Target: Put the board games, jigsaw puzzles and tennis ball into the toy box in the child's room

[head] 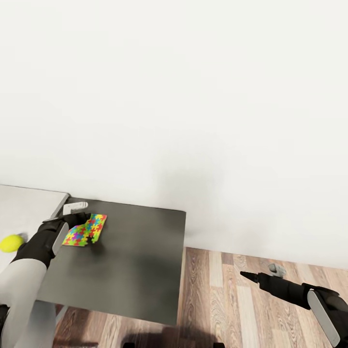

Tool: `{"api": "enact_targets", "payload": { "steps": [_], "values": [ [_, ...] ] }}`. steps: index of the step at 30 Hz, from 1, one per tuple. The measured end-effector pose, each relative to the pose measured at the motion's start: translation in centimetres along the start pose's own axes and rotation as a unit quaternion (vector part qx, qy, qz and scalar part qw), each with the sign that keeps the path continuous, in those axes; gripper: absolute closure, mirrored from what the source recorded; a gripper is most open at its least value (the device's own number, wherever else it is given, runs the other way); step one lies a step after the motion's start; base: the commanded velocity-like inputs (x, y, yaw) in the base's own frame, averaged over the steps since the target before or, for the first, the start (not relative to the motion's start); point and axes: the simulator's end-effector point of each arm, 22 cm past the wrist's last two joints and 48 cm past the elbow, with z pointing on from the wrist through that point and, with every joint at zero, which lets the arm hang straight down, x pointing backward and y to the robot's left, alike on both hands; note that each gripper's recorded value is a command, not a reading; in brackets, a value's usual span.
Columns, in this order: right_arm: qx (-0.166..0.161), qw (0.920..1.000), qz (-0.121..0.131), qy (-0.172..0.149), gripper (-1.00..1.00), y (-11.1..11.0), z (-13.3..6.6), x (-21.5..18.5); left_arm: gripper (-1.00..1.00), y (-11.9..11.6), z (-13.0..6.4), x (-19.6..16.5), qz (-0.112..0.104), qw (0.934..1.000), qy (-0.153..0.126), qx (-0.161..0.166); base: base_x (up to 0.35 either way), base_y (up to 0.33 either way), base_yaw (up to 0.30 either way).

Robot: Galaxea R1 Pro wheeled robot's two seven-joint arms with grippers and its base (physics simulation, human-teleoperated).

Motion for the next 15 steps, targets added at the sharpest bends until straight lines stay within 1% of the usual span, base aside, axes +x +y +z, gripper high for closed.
{"api": "enact_targets", "payload": {
  "steps": [4,8,12,15],
  "values": [
    [0.000,1.0000,0.000,0.000,-1.00,-0.01,0.01,-0.01,-1.00,-0.04,0.02,-0.01,0.000,1.0000,0.000,0.000,-0.134,-0.127,0.000],
    [0.000,1.0000,0.000,0.000,-1.00,-0.02,0.00,0.00,-1.00,-0.03,0.00,-0.01,-0.001,1.0000,0.000,0.001,-0.058,-0.049,0.000],
    [0.000,1.0000,0.000,0.000,-1.00,-0.02,0.01,-0.03,-1.00,-0.07,0.02,-0.02,0.000,1.0000,0.000,0.001,-0.155,-0.127,0.000],
    [0.000,1.0000,0.000,0.000,-1.00,-0.02,0.00,-0.02,-1.00,-0.07,0.01,0.02,-0.002,1.0000,0.000,0.001,-0.066,-0.062,0.000]
  ]
}}
